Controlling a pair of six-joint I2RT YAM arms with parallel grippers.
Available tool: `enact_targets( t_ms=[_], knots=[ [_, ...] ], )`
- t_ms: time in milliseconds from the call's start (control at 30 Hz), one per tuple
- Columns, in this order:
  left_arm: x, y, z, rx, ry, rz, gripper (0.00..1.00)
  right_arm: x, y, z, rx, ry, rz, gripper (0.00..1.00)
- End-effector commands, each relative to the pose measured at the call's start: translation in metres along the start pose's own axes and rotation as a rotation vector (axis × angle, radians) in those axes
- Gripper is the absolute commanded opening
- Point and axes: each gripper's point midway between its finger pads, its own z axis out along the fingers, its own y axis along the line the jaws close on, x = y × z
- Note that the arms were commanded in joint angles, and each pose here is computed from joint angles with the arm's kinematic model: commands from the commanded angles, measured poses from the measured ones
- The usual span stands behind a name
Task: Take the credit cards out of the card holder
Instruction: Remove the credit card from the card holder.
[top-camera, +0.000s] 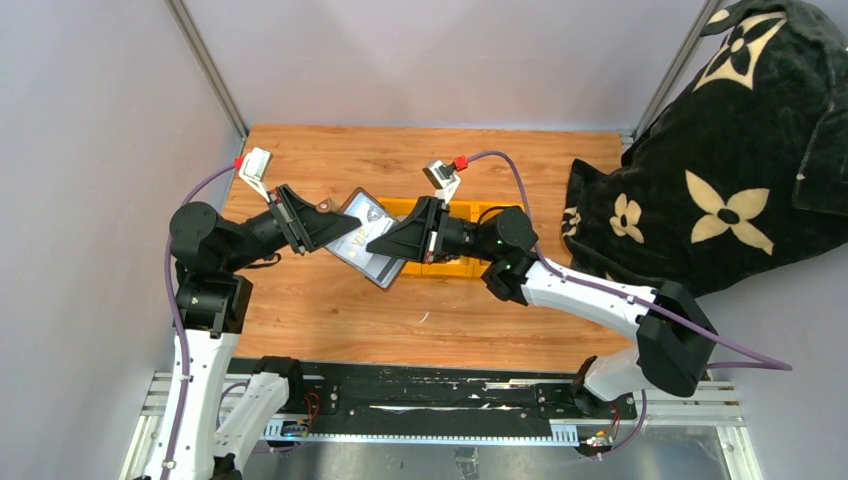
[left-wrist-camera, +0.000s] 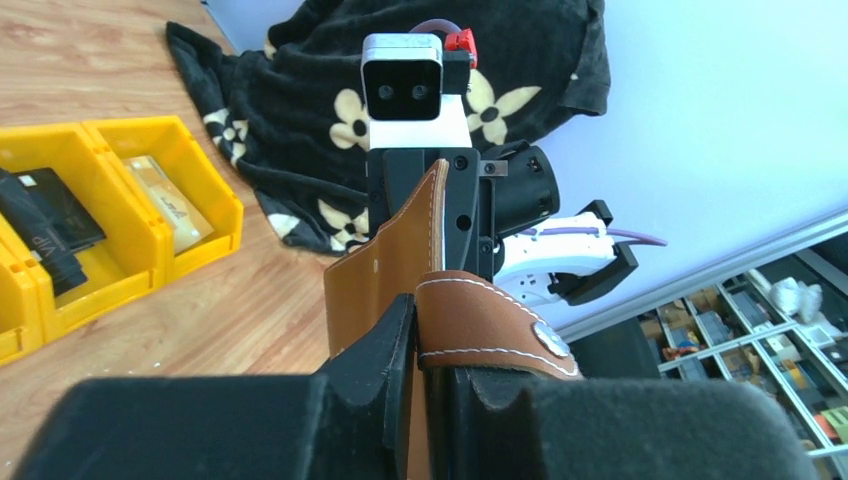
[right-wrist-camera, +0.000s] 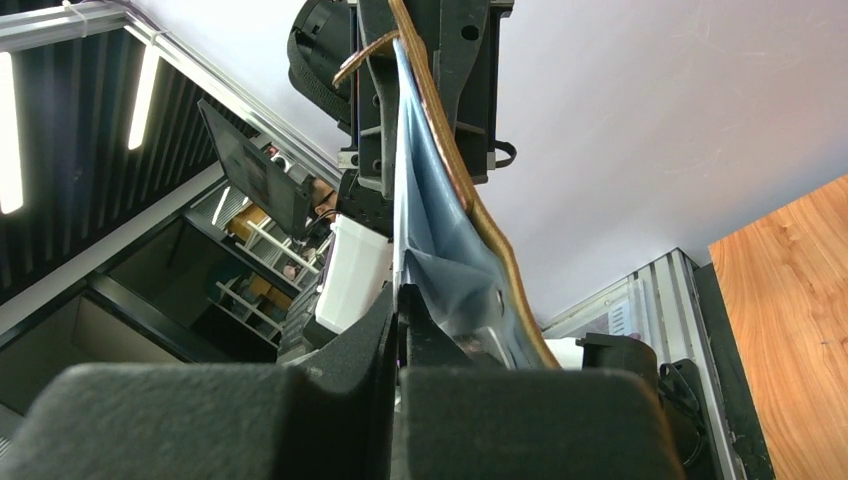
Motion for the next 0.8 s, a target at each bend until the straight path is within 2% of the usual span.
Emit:
enact_targets(
  t_ms=[0,233,400,433,533,600,667,767],
  knots=[
    [-0.004,-0.009,-0.001,0.037,-0.007,0.005,0.16,-0.005,0.024,-0.007,-0.061,-0.029,-0.064,0.00],
    [-0.008,-0.018,-0.002,0.058,-0.013,0.027,0.00,-0.002,0.028,-0.010,-0.066,-0.013,-0.075,0.00],
    [-0.011,-0.022,-0.003,0.062,-0.020,0.041,0.00,0.001,0.028,-0.015,-0.057,-0.012,-0.087,0.01],
    [-0.012,-0.022,-0.003,0.062,-0.021,0.041,0.00,0.001,0.029,-0.016,-0.059,-0.012,-0.088,0.04],
    [-0.011,-0.020,-0.002,0.059,-0.020,0.032,0.00,-0.003,0.033,-0.013,-0.067,-0.021,-0.093,0.24],
    [-0.010,-0.019,-0.002,0.059,-0.018,0.028,0.00,-0.007,0.037,-0.011,-0.078,-0.030,-0.096,0.29],
    [-0.010,-0.021,-0.003,0.063,-0.013,0.031,0.00,-0.010,0.039,-0.007,-0.087,-0.034,-0.093,0.28],
    [-0.009,-0.023,-0.004,0.067,-0.013,0.038,0.00,-0.012,0.042,-0.004,-0.106,-0.036,-0.083,0.13]
  ],
)
